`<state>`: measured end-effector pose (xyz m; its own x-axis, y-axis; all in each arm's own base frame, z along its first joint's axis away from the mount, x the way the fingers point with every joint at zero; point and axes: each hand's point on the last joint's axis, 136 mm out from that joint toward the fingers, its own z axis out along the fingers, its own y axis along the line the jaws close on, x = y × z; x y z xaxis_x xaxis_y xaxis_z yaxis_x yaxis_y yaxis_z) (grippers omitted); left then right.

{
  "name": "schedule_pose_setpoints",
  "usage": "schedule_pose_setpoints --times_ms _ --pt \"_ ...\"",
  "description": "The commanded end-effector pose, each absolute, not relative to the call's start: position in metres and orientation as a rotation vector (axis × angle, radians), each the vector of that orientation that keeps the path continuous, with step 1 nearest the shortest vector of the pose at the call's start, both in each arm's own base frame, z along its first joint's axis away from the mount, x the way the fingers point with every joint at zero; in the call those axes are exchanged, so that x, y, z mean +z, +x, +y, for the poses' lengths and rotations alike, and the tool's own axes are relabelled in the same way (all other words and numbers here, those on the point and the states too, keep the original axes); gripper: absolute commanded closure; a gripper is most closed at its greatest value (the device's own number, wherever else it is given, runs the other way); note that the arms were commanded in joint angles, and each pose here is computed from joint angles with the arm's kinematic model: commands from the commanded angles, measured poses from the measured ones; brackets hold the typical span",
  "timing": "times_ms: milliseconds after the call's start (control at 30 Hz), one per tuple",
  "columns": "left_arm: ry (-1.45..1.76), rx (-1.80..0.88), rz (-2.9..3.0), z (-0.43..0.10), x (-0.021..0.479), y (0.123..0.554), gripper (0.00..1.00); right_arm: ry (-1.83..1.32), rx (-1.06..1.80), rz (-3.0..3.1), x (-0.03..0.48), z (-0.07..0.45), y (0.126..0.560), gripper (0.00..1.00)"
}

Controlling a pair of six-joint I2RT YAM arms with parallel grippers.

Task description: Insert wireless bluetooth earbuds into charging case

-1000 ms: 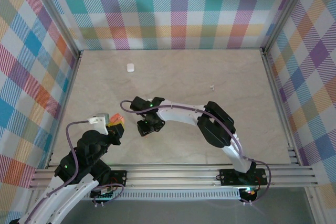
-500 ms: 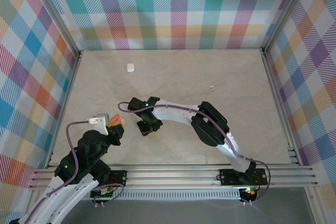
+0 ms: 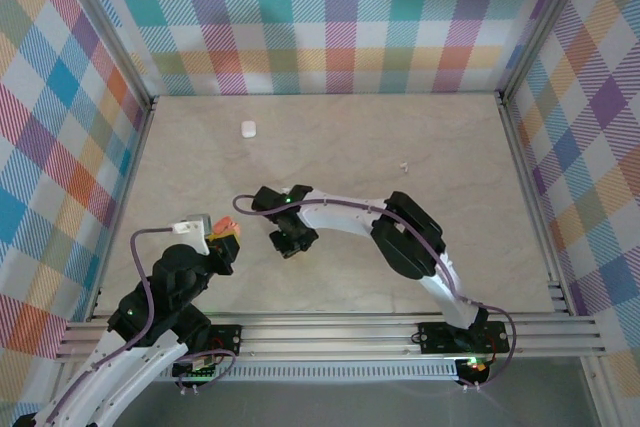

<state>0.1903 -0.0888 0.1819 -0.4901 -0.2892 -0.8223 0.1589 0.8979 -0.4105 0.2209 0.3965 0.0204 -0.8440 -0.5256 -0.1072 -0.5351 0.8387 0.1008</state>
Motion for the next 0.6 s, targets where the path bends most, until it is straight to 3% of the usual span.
schedule_pose_setpoints --times_ms 0,567 --pt "-0.111 -0.585 1.985 -0.095 0.187 0.195 1.00 -0.774 0.146 2.953 0.026 0.368 0.239 0.77" --pt "0.005 -0.799 2.034 -0.155 0.189 0.216 1.00 -0.052 0.260 3.088 0.023 0.214 0.306 0.77"
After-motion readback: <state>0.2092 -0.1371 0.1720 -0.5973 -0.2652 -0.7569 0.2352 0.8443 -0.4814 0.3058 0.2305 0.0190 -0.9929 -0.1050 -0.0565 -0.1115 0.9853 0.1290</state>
